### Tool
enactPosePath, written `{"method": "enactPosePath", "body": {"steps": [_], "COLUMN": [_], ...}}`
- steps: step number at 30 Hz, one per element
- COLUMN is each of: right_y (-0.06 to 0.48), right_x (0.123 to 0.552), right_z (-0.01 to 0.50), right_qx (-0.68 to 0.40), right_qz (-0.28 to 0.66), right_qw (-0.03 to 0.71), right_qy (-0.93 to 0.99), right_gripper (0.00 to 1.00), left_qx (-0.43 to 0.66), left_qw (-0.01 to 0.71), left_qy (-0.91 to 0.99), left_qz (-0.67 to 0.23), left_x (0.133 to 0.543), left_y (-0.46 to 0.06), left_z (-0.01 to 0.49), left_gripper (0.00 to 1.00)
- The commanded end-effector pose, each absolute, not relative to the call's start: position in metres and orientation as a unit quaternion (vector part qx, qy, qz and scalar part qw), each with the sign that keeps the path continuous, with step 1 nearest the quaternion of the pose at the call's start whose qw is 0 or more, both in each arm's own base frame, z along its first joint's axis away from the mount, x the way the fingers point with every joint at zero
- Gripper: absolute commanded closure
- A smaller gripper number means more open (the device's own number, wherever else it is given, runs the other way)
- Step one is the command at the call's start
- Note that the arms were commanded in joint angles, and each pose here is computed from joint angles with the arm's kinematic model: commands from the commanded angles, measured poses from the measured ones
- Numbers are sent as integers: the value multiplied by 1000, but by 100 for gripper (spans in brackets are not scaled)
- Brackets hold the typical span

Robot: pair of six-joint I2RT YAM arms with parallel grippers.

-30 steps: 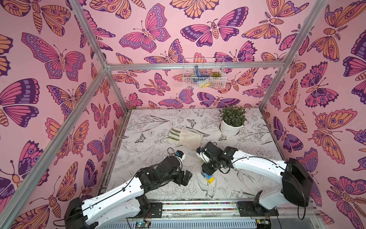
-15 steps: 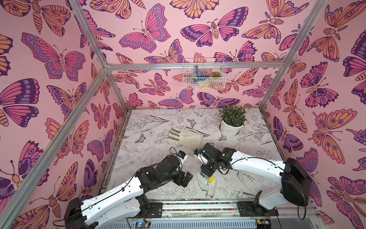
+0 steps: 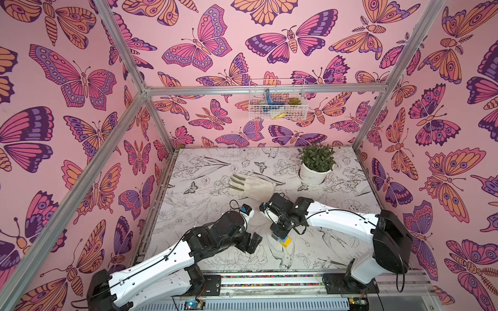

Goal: Assemble a giraffe with lego
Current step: Assemble the lego brick with the lego brick.

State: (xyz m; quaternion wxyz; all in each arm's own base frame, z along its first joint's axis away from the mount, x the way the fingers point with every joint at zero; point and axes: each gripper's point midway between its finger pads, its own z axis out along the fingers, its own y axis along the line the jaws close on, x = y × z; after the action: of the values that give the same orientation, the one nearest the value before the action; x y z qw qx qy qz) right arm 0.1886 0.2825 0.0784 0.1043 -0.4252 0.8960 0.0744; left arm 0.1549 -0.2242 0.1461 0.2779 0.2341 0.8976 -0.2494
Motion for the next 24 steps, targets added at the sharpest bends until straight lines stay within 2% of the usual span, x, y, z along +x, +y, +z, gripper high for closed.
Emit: {"method": "enactPosePath", "body": {"steps": [1, 5, 9, 18, 21, 22, 24], "right_y": [248, 252, 263, 268, 267, 268, 273], "right_x": [158, 150, 149, 139, 140, 142, 147], "right_z": [34, 30, 41, 52, 53, 55, 64], "right_qx": [-452, -463, -481, -540, -546, -543, -532], "right_qz": [21, 42, 79, 118, 116, 118, 128], "right_qw": [-6, -15, 9, 25, 31, 37, 63], "right_qy": [892, 885, 873, 833, 829, 830, 834], "right_gripper": [100, 100, 96, 87, 78, 71, 51], "left_qx": [229, 215, 187, 58, 27, 20, 16], "left_qw": [277, 280, 281, 275, 249, 239, 220], "left_qy": [902, 904, 911, 933, 946, 950, 957], "left_qz": [-240, -240, -238, -225, -206, -201, -190], "left_x": [153, 154, 154, 162, 159, 158, 155], "left_y": [-219, -215, -208, -170, -157, -154, -151], "left_z": [141, 142, 140, 134, 125, 122, 119], "left_gripper": [0, 0, 0, 0, 0, 0, 0]}}
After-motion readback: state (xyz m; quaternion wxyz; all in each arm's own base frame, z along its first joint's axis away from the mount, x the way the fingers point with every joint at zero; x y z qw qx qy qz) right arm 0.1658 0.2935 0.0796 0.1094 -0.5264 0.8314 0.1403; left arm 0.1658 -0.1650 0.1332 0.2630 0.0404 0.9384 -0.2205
